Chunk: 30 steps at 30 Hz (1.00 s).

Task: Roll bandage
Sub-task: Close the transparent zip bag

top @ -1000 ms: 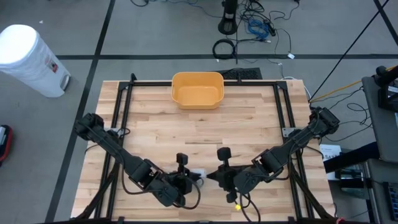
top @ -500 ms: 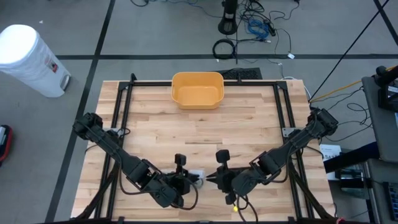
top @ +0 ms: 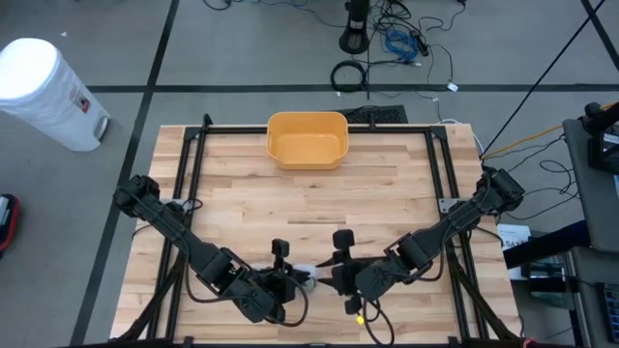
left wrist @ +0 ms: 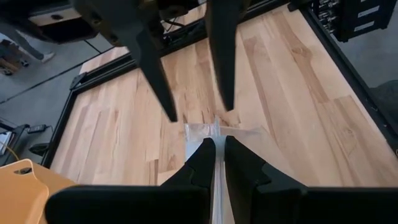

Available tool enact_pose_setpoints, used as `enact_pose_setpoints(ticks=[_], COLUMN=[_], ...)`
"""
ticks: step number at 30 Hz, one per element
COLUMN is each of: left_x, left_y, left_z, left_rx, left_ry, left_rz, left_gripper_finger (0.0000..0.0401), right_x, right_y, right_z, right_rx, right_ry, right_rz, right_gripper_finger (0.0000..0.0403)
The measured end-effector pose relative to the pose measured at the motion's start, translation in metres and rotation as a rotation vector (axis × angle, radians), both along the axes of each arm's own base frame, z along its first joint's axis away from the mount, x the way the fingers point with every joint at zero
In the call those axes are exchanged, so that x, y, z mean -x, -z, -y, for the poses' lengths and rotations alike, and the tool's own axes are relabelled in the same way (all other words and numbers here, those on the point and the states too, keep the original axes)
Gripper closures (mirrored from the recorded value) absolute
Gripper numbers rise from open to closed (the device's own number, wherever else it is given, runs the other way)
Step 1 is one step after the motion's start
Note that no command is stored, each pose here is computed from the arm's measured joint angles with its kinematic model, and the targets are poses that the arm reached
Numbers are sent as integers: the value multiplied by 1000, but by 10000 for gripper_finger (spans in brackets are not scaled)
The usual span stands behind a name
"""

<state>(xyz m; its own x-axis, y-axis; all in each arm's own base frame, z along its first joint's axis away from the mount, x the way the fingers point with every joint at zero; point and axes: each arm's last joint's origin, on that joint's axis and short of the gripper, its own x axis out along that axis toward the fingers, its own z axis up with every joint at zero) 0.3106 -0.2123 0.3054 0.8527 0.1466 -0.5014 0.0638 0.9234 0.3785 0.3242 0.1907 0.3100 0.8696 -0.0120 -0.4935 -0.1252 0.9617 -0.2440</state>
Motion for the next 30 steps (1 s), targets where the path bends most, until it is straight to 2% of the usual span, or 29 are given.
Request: enact_pose_setpoints(ticks=[30], left_x=[0], left_y=[-9], left_z=[3], left_rx=[22], left_ry=[2], left_rz=[24], left_gripper_finger=[373], right_x=[-6], right_y=[5], right_z=[1], right_rx=[-54], right_ry=[8], right_rz=[-2], right_gripper_finger=[273])
